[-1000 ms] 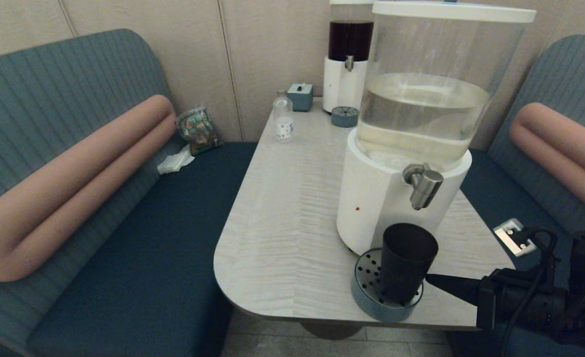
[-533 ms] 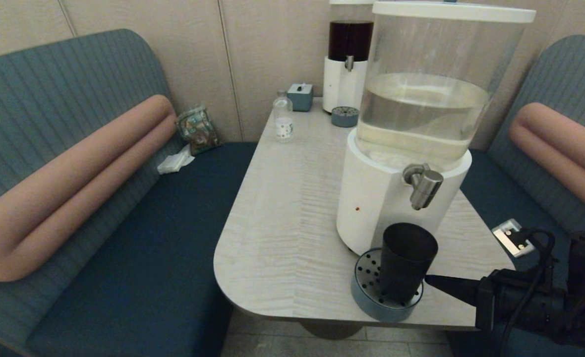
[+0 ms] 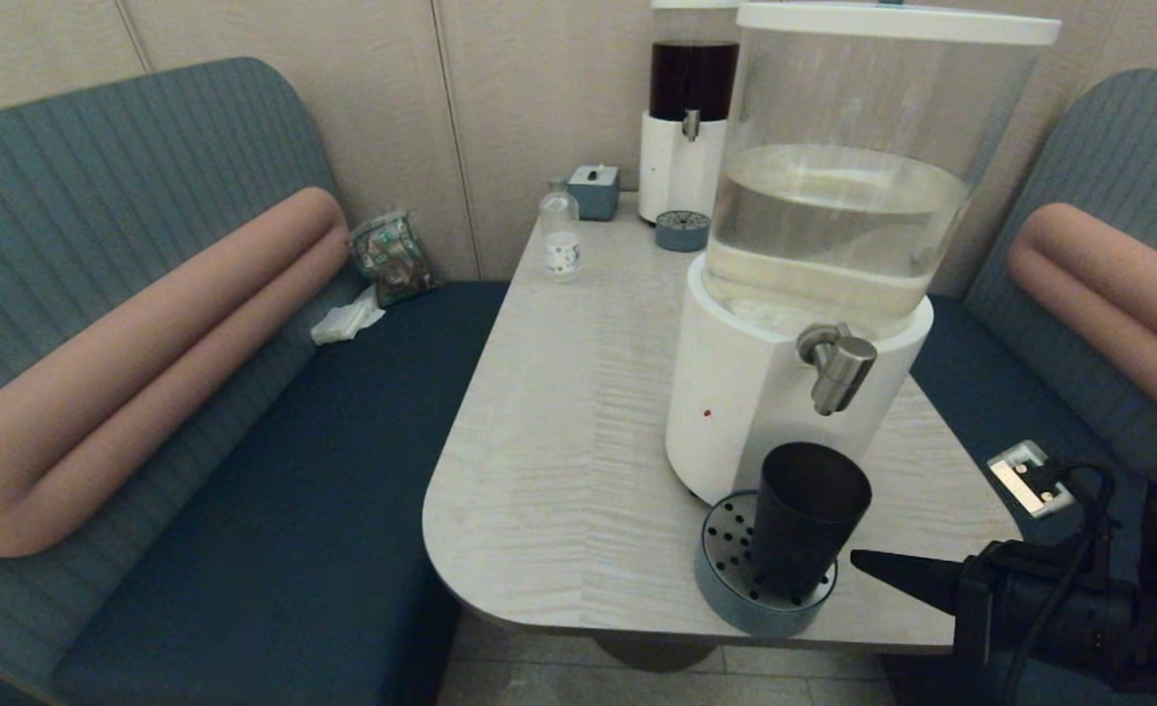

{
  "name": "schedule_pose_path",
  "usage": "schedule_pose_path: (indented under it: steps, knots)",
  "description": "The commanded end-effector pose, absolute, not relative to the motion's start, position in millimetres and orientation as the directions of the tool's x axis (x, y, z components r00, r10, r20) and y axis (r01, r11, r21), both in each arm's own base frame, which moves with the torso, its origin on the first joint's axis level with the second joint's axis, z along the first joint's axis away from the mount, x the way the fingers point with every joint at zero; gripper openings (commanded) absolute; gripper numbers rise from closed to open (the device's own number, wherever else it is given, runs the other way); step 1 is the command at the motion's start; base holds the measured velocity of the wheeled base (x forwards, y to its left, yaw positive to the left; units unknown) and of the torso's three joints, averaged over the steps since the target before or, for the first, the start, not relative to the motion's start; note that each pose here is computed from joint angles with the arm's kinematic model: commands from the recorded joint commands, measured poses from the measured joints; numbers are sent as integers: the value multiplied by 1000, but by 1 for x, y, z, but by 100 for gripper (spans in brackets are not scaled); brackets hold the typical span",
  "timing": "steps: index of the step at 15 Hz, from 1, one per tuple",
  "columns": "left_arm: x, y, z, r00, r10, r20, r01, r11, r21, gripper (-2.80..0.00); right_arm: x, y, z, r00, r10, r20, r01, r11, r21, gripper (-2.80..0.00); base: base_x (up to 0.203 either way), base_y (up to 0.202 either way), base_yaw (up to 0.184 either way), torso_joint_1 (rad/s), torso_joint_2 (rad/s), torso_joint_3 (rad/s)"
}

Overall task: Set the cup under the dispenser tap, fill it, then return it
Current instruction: Turn on the faucet

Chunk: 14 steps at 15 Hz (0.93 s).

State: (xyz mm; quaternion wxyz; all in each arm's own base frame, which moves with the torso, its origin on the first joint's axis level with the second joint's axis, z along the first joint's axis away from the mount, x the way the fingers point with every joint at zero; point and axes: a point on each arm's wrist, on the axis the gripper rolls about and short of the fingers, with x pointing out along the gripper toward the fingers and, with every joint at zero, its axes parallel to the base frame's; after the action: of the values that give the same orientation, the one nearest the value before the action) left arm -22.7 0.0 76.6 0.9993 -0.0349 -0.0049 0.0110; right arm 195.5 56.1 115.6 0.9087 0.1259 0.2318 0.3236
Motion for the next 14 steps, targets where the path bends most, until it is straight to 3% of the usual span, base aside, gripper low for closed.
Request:
schedule_pose_path:
  steps: [1,8,14]
  knots:
    - [-23,0,77,1000,23,9,-22,997,-71,-280,188,52,123,702,643,-306,-536,760,367,-280,0,0,0,0,0,0]
    - [-23,0,77,1000,23,9,-22,997,-71,-280,154,36,148,781,596,-188,-505,779,372,-280,0,0,0,0,0,0]
    - [-23,0,77,1000,23,9,-22,997,-71,-280,124,29,238,829,536,-157,-443,802,402,-280,0,0,0,0,0,0]
